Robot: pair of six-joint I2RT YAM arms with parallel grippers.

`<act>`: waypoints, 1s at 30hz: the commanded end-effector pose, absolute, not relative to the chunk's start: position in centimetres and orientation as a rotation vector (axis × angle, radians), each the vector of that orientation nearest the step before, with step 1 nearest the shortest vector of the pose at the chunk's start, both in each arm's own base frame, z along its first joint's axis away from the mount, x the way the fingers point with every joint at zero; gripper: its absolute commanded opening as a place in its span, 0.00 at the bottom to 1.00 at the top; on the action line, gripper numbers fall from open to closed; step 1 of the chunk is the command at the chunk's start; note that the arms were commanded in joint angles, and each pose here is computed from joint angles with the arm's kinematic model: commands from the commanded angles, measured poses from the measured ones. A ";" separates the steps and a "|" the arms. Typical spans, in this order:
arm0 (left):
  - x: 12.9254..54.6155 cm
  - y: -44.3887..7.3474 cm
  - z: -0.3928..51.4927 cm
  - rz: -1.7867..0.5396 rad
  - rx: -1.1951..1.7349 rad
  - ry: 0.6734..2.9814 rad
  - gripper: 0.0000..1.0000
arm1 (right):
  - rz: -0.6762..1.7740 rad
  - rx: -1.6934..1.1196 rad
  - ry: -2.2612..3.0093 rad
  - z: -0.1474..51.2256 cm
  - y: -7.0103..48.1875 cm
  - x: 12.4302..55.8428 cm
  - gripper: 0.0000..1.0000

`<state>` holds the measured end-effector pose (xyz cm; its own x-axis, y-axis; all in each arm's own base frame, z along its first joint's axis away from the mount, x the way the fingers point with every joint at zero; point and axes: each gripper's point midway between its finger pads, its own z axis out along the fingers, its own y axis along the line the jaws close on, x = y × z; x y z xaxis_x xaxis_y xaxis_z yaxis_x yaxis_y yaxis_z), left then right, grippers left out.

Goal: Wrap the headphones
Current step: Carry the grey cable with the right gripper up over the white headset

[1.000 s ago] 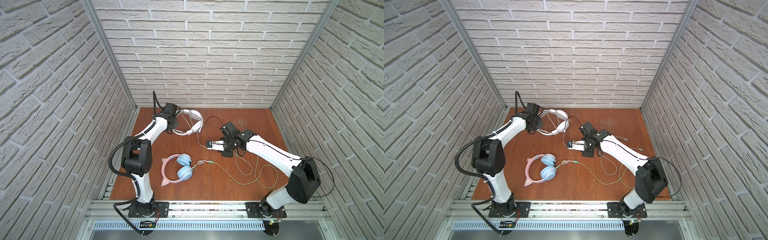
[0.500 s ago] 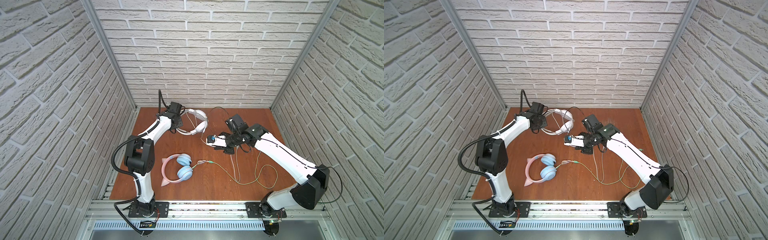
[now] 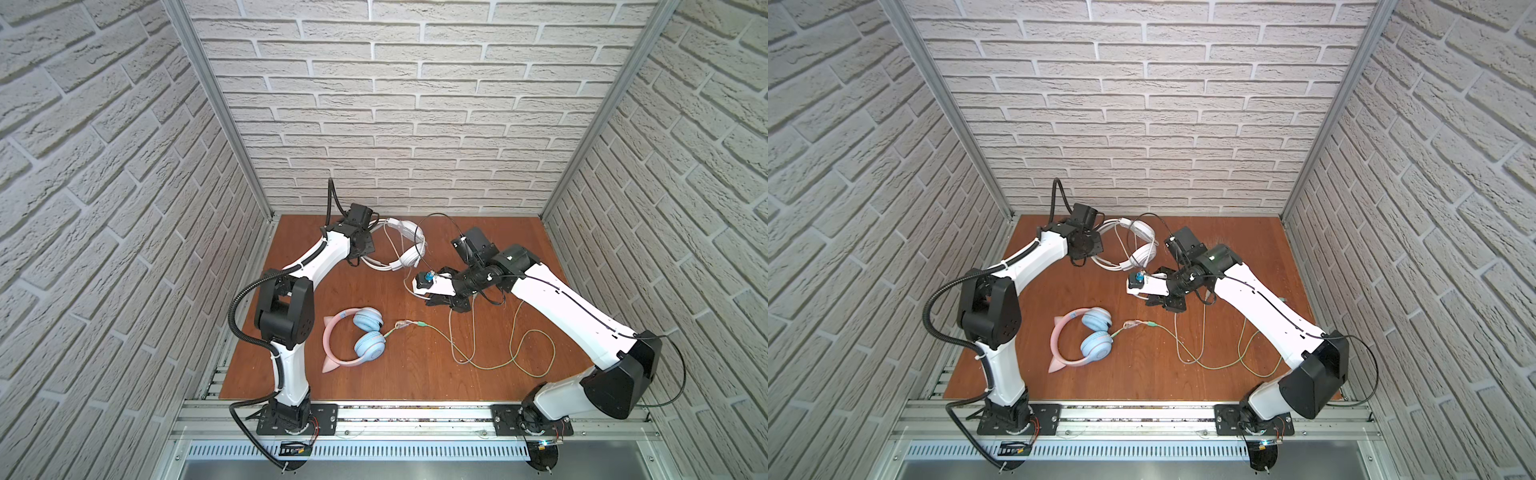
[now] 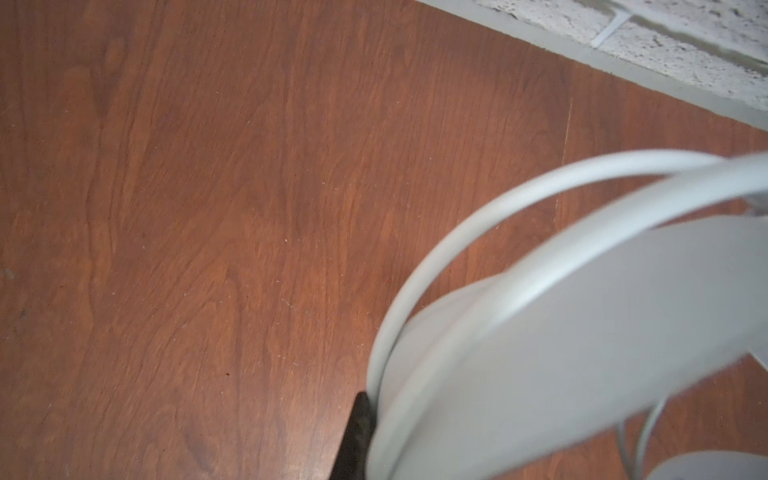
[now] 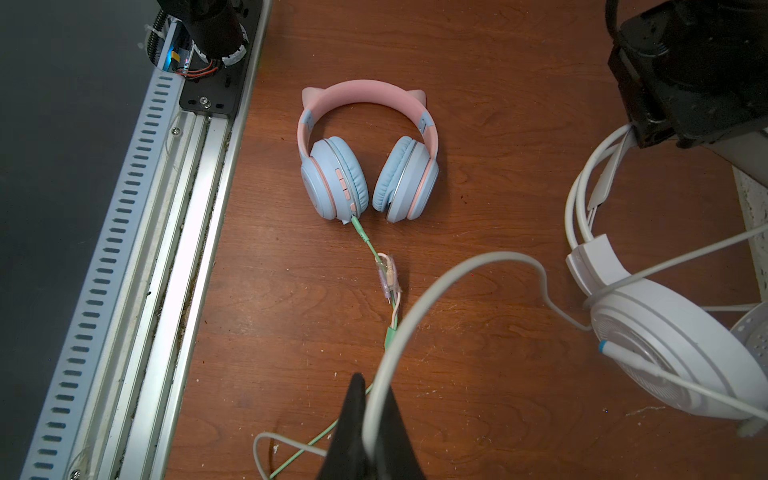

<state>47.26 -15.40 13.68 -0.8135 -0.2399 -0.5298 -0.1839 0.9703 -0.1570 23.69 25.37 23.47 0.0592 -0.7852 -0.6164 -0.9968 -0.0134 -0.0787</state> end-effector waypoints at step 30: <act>43.7 -23.2 15.5 -0.177 0.472 2.542 0.00 | 0.142 -1.693 1.952 25.4 19.6 35.8 0.05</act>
